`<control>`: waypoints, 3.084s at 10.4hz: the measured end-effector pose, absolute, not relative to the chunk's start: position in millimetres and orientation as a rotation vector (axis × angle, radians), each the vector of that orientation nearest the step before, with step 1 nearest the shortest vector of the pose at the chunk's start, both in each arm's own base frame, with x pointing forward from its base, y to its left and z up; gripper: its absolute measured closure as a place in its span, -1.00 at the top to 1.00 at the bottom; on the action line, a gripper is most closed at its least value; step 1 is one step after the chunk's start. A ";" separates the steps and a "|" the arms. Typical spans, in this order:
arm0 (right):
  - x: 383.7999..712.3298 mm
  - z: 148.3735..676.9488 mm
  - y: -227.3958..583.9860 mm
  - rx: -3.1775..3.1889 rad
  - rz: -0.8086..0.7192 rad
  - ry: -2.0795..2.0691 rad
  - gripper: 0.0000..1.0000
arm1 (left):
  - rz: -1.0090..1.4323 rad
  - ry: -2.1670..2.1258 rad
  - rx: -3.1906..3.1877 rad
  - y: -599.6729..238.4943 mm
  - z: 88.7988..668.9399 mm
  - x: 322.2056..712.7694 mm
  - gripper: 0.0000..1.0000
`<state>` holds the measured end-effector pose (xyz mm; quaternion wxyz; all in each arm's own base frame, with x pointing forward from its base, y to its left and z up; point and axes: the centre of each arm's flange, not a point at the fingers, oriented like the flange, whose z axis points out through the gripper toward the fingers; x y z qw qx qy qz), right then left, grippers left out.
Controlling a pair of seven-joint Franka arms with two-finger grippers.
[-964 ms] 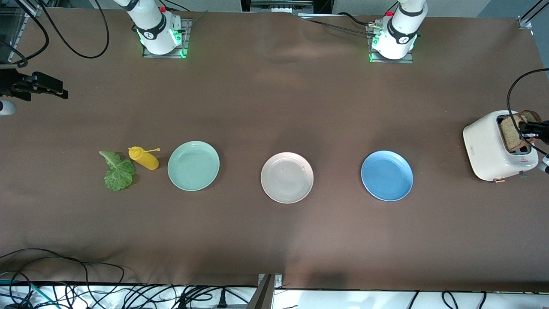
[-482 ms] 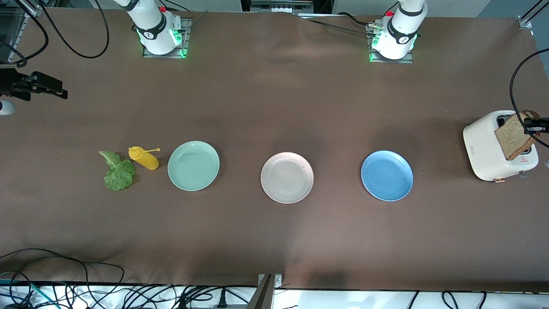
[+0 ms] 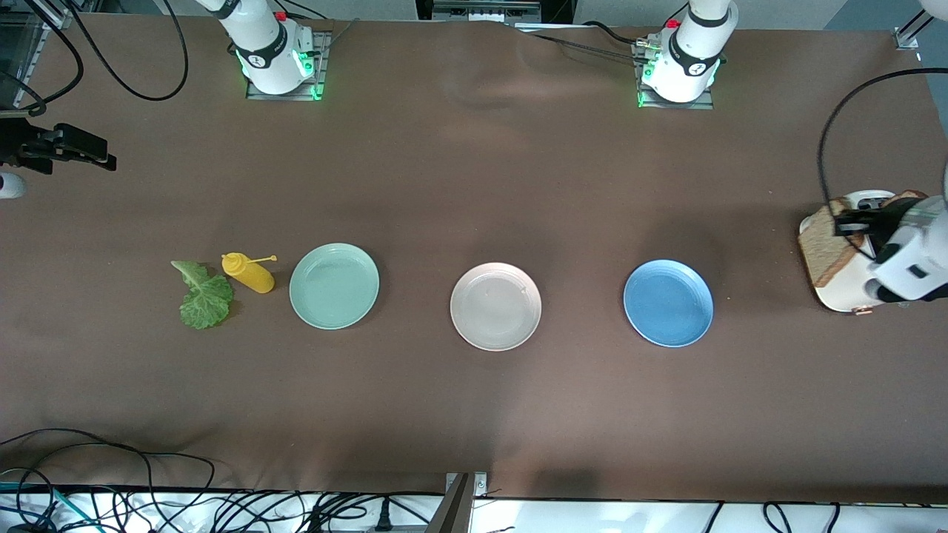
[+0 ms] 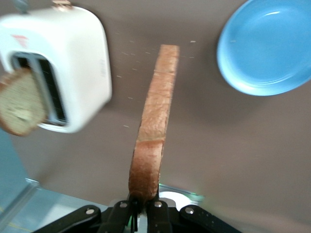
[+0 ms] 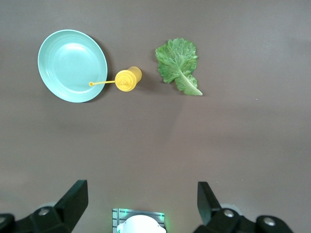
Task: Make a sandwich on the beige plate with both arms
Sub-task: 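Pull the bread slice up out of the toaster with the left gripper, then carry the bread slice over the beige plate with the left gripper, then lower the bread onto the beige plate and open the left gripper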
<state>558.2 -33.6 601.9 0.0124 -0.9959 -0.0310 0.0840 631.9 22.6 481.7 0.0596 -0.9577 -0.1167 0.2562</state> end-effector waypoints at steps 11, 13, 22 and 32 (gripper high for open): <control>558.0 602.5 -33.3 -3.104 0.261 -0.098 1.00 | 0.750 -1.138 -3.302 -193.5 410.1 693.3 -0.82; 558.0 602.6 -32.7 -3.104 0.260 -0.100 1.00 | 0.808 -1.147 -3.346 -233.5 388.8 692.3 -0.82; 558.0 602.8 -31.4 -3.104 0.260 -0.103 1.00 | 0.872 -1.196 -3.400 -365.2 297.2 661.2 -0.82; 557.9 602.8 -34.0 -3.104 0.260 -0.096 1.00 | 0.883 -1.227 -3.380 -384.4 259.4 653.4 -0.82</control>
